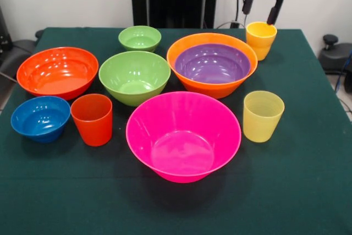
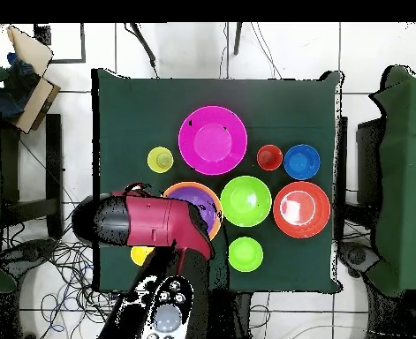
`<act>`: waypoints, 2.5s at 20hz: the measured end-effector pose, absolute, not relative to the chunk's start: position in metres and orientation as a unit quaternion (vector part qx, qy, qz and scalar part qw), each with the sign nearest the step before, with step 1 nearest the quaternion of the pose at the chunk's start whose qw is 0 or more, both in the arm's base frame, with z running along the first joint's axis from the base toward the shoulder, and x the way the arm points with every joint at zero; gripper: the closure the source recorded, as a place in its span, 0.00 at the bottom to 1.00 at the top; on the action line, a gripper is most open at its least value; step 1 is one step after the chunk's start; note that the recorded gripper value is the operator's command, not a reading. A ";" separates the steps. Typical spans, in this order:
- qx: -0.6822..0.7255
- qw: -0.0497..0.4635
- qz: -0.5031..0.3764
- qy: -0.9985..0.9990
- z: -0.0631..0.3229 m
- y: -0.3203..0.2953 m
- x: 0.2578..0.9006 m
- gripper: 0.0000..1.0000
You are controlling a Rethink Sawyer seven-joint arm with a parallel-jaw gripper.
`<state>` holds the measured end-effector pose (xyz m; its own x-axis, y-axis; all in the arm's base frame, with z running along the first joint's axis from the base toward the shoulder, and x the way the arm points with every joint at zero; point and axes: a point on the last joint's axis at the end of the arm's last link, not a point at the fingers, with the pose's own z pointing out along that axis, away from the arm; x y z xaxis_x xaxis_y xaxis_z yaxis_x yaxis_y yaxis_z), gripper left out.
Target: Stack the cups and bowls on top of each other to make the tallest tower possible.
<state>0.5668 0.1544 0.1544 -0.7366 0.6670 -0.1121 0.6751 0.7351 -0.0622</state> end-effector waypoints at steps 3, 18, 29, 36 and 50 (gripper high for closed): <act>0.365 0.057 -0.039 0.928 0.175 0.151 0.573 0.00; 0.412 0.099 -0.040 0.905 0.188 0.058 0.597 0.00; 0.422 0.104 -0.049 0.899 0.181 0.009 0.604 0.00; 0.414 0.103 -0.045 0.903 0.171 0.007 0.617 0.00; 0.387 0.095 -0.044 0.916 0.138 0.019 0.636 0.00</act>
